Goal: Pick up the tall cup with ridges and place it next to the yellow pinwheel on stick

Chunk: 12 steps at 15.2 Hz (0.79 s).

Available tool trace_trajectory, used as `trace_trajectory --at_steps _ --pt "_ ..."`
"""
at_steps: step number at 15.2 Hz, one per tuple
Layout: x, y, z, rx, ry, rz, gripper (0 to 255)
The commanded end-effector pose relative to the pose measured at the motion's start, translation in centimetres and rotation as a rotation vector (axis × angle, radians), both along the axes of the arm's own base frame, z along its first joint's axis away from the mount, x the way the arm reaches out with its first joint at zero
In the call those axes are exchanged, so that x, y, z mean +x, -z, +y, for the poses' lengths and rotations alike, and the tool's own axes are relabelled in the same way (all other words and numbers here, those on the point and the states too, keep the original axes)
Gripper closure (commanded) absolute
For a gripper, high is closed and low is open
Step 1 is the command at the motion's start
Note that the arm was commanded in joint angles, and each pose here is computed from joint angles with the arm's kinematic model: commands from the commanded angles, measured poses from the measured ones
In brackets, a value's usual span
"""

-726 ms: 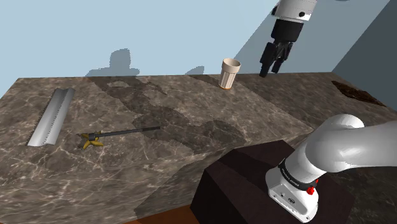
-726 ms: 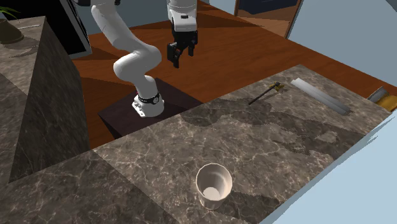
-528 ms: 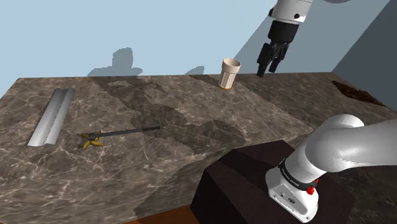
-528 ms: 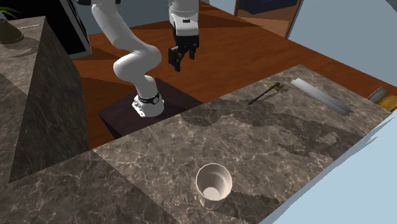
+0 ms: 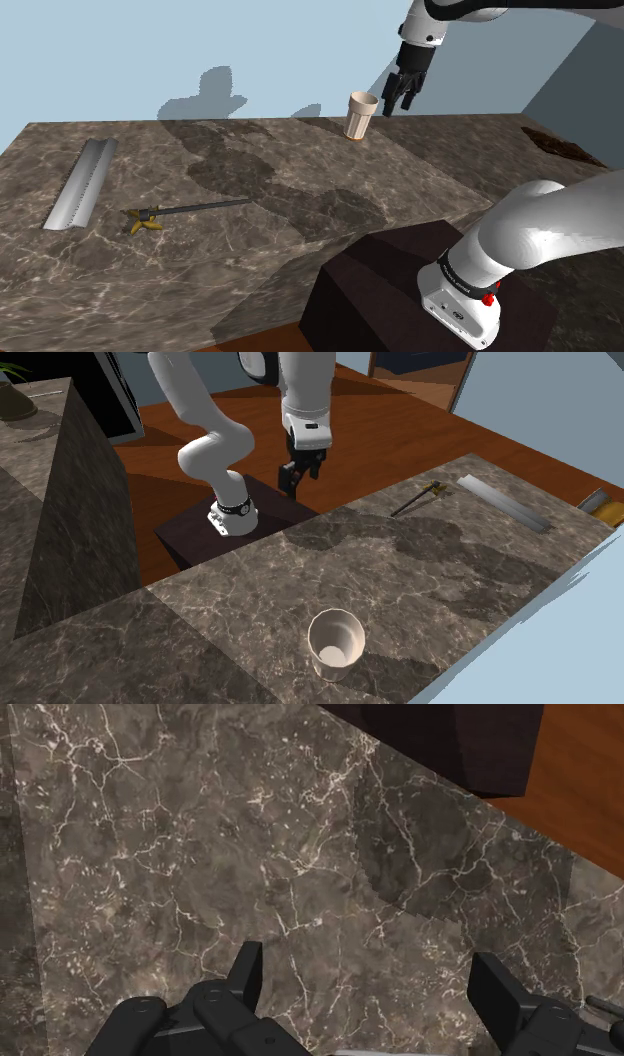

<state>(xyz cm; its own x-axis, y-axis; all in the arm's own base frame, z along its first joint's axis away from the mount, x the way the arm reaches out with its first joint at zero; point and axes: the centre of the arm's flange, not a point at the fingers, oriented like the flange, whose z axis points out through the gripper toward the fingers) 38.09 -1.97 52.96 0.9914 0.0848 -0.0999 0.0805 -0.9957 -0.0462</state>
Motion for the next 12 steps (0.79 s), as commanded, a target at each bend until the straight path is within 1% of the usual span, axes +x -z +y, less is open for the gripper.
trace_trajectory --at_steps 1,12 --pt "2.0 1.2 -1.2 -0.011 -0.003 -0.009 0" --pt "12.9 6.5 -7.2 -0.065 -0.019 -0.049 0"
